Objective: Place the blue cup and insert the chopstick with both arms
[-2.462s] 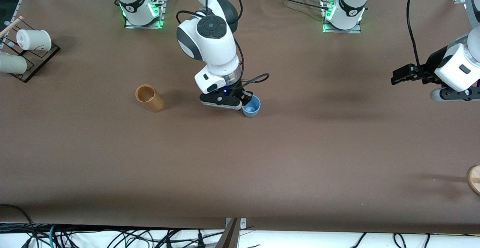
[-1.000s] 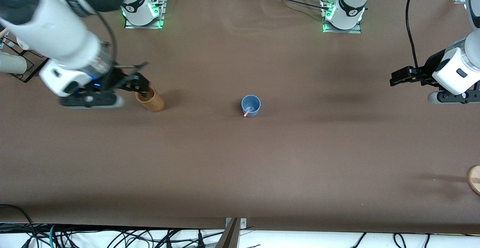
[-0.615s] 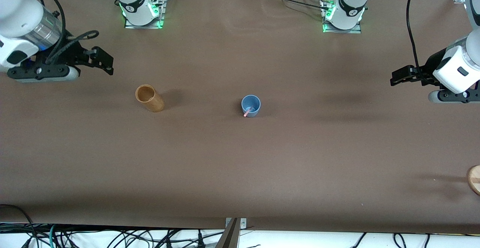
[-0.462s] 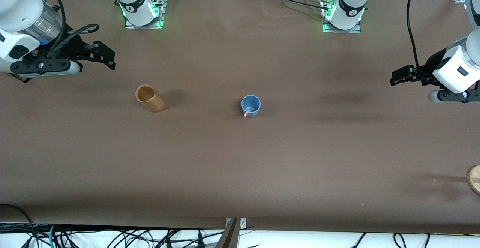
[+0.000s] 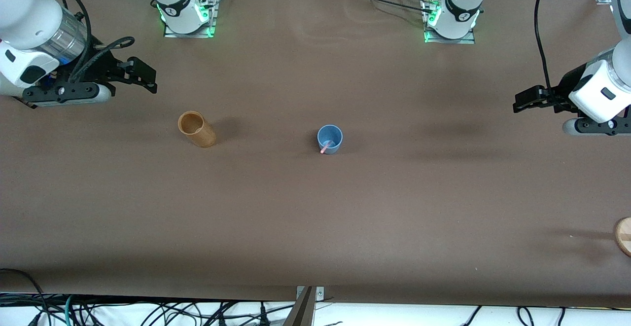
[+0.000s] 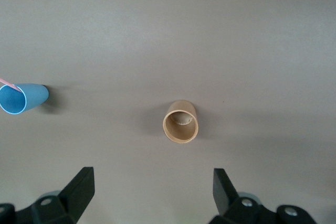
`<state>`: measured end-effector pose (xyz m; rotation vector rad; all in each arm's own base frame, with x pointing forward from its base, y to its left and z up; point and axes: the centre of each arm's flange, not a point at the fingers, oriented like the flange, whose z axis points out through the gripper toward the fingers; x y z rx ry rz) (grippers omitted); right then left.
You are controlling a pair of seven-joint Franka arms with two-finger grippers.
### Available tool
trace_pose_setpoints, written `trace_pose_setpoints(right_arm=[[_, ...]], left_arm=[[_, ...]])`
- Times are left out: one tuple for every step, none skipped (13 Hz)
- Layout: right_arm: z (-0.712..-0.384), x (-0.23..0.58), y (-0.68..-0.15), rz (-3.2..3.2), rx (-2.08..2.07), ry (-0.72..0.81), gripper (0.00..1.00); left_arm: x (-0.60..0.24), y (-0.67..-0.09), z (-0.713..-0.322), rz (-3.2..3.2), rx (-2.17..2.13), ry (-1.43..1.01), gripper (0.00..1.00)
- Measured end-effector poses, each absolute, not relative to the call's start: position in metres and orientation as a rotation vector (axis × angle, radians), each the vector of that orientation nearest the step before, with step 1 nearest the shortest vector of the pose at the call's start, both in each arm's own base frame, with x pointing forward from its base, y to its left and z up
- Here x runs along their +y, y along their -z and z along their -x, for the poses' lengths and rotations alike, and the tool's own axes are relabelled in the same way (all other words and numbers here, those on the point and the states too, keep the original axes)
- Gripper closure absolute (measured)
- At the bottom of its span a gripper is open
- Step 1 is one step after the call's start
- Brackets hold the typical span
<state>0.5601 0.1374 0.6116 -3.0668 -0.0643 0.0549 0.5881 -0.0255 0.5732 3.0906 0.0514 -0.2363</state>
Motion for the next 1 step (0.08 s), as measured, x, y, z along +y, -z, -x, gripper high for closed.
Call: trace_pose_setpoints(right_arm=[[-0.5599, 0.1373, -0.6121, 3.067, -0.065, -0.054, 0.0]], left_arm=[[-0.0255, -0.5732, -0.5881, -3.091, 0.051, 0.236, 0.0]])
